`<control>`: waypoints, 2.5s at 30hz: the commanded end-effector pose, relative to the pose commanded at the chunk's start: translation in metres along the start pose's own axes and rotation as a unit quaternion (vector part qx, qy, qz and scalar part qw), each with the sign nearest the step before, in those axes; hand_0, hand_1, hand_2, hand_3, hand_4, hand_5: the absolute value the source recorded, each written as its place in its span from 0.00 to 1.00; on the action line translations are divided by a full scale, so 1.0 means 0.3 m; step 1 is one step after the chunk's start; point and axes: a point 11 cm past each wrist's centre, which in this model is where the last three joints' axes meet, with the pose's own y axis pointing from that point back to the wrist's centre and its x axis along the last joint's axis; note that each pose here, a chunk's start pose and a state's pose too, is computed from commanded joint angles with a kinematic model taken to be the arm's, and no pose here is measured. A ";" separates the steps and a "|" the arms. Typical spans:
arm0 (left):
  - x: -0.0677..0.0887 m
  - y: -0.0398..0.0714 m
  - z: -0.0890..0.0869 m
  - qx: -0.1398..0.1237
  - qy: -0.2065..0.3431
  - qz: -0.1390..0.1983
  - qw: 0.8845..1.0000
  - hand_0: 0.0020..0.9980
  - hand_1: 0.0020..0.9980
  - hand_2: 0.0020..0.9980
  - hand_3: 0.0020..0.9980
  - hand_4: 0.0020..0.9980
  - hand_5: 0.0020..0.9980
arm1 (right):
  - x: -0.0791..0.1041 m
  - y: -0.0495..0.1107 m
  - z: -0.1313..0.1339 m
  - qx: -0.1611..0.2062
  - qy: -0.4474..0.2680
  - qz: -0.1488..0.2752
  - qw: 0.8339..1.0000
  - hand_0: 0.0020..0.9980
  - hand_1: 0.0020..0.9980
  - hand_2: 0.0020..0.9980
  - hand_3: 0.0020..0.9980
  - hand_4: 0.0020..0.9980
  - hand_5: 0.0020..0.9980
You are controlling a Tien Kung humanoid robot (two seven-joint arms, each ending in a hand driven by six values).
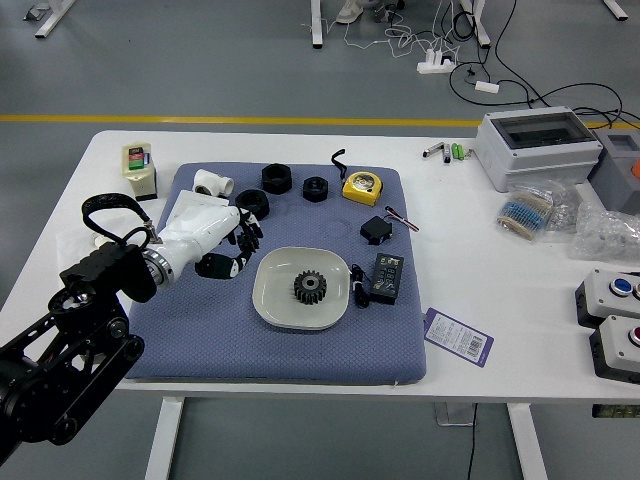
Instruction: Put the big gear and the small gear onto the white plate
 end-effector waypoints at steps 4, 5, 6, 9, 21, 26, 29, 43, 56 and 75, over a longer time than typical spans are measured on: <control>-0.009 -0.007 0.061 -0.027 0.007 0.004 1.000 0.40 0.52 0.56 0.60 0.38 0.00 | 0.001 0.000 -0.002 0.001 0.000 0.000 1.000 0.63 0.65 0.75 0.55 0.75 0.71; -0.016 -0.011 0.078 -0.036 0.008 0.004 0.999 0.40 0.52 0.56 0.60 0.38 0.00 | 0.001 0.000 -0.003 0.001 0.000 0.000 1.000 0.63 0.65 0.75 0.55 0.75 0.71; -0.018 -0.012 0.083 -0.038 0.008 0.004 0.999 0.40 0.52 0.56 0.60 0.38 0.00 | 0.001 0.000 -0.003 0.001 0.000 0.000 1.000 0.63 0.65 0.75 0.55 0.75 0.71; -0.035 -0.018 0.102 -0.050 0.008 0.003 0.999 0.41 0.53 0.58 0.59 0.40 0.00 | 0.002 0.000 -0.005 0.001 0.000 0.001 1.000 0.63 0.65 0.75 0.55 0.75 0.71; -0.088 -0.029 0.124 -0.067 -0.014 -0.001 0.998 0.43 0.54 0.62 0.60 0.48 0.00 | 0.003 -0.001 -0.006 0.002 0.001 0.001 1.000 0.62 0.65 0.75 0.55 0.75 0.71; -0.111 -0.032 0.134 -0.072 -0.023 -0.006 0.997 0.44 0.56 0.64 0.60 0.52 0.00 | 0.003 0.000 -0.005 0.001 0.001 0.001 1.000 0.63 0.65 0.75 0.55 0.75 0.71; -0.130 -0.034 0.141 -0.076 -0.027 -0.013 0.997 0.44 0.56 0.64 0.60 0.52 0.00 | 0.004 0.000 -0.003 0.001 0.001 0.001 1.000 0.63 0.65 0.75 0.55 0.75 0.71; -0.182 -0.066 0.134 -0.071 -0.046 -0.023 0.996 0.47 0.60 0.67 0.61 0.67 0.01 | 0.010 0.000 0.004 0.000 0.004 0.004 1.000 0.63 0.65 0.74 0.55 0.75 0.71; -0.196 -0.076 0.135 -0.068 -0.046 -0.023 0.996 0.48 0.64 0.72 0.64 0.74 0.03 | 0.010 0.000 0.002 0.000 0.004 0.004 1.000 0.63 0.65 0.74 0.55 0.75 0.71; -0.130 -0.084 0.144 -0.074 -0.036 0.013 0.996 0.48 0.65 0.74 0.64 0.78 0.07 | 0.008 -0.001 -0.008 0.003 0.004 0.003 1.000 0.63 0.65 0.74 0.55 0.75 0.71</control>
